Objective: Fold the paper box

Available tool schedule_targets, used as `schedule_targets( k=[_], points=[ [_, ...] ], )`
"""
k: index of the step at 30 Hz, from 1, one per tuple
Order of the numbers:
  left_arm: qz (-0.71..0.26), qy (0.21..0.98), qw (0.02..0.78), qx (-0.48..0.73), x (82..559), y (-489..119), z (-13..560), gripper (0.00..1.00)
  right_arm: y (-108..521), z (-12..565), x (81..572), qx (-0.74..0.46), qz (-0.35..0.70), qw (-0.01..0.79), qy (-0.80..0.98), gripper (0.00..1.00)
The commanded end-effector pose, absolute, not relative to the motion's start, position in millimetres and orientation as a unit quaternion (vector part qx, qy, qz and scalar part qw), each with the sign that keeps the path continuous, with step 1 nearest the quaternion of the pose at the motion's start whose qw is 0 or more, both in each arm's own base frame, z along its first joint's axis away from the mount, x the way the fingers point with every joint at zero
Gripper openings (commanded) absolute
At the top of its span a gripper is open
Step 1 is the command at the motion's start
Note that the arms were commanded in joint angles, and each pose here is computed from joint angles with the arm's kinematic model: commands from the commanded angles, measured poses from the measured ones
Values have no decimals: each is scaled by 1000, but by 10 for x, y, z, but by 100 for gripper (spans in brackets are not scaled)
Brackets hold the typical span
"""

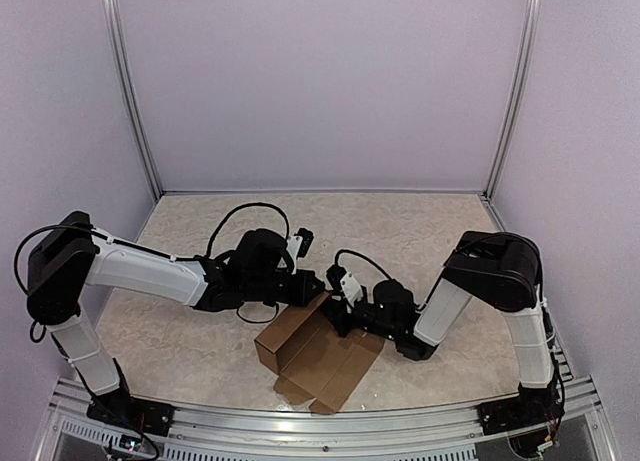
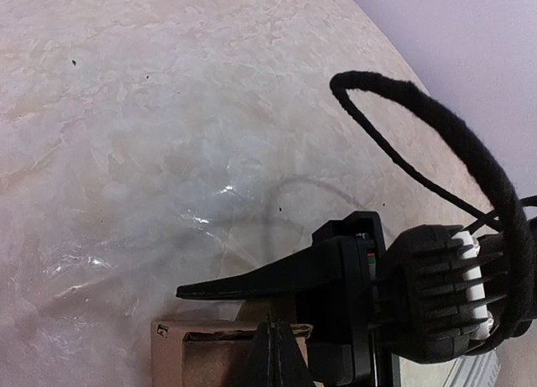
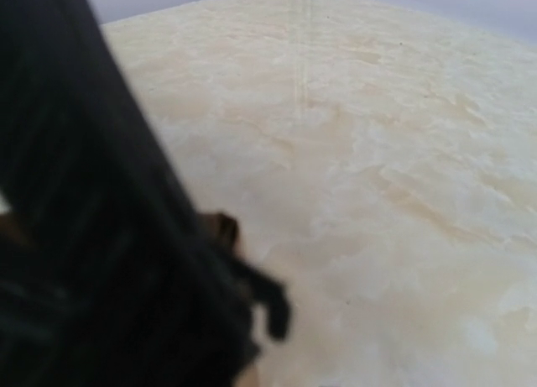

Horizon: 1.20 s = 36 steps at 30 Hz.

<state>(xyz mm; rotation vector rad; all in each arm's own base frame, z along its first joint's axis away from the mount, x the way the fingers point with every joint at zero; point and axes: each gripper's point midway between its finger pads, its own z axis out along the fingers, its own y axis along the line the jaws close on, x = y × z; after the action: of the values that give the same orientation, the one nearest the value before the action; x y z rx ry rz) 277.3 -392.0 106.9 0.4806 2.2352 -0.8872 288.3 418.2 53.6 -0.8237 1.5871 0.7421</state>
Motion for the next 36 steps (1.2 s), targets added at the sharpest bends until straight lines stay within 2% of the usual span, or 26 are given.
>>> schedule_targets(
  k=[1,4,6,8,10,20,23,25,28,32,36],
  points=[
    [-289,891,290,195,2610,-3743,645,0,4213,492,2921,-347,315,564,680,24],
    [-286,891,292,198,2622,-3746,673,0,4245,514,2948,-347,315,567,678,23],
    [-287,890,293,200,2621,-3748,694,0,4258,512,2961,-346,314,567,678,19],
    [-289,889,294,200,2619,-3751,715,0,4268,512,2974,-345,314,568,678,13],
    [-292,888,295,200,2618,-3758,732,0,4282,502,2974,-346,315,568,677,0],
    [-306,883,305,182,2709,-3742,910,0,4256,503,2951,-346,311,573,675,0],
    [-307,880,318,172,2758,-3677,1049,10,4208,515,2997,-338,288,580,683,0],
    [-299,879,333,165,2793,-3611,1167,24,4173,515,3024,-332,274,582,690,0],
    [-278,878,357,154,2854,-3478,1322,40,4103,538,3057,-322,259,588,695,0],
    [-273,874,377,142,2876,-3305,1547,53,4008,555,3087,-310,238,591,706,0],
    [-255,871,396,139,2883,-3117,1735,60,3952,602,3111,-303,223,594,711,0]
  ],
)
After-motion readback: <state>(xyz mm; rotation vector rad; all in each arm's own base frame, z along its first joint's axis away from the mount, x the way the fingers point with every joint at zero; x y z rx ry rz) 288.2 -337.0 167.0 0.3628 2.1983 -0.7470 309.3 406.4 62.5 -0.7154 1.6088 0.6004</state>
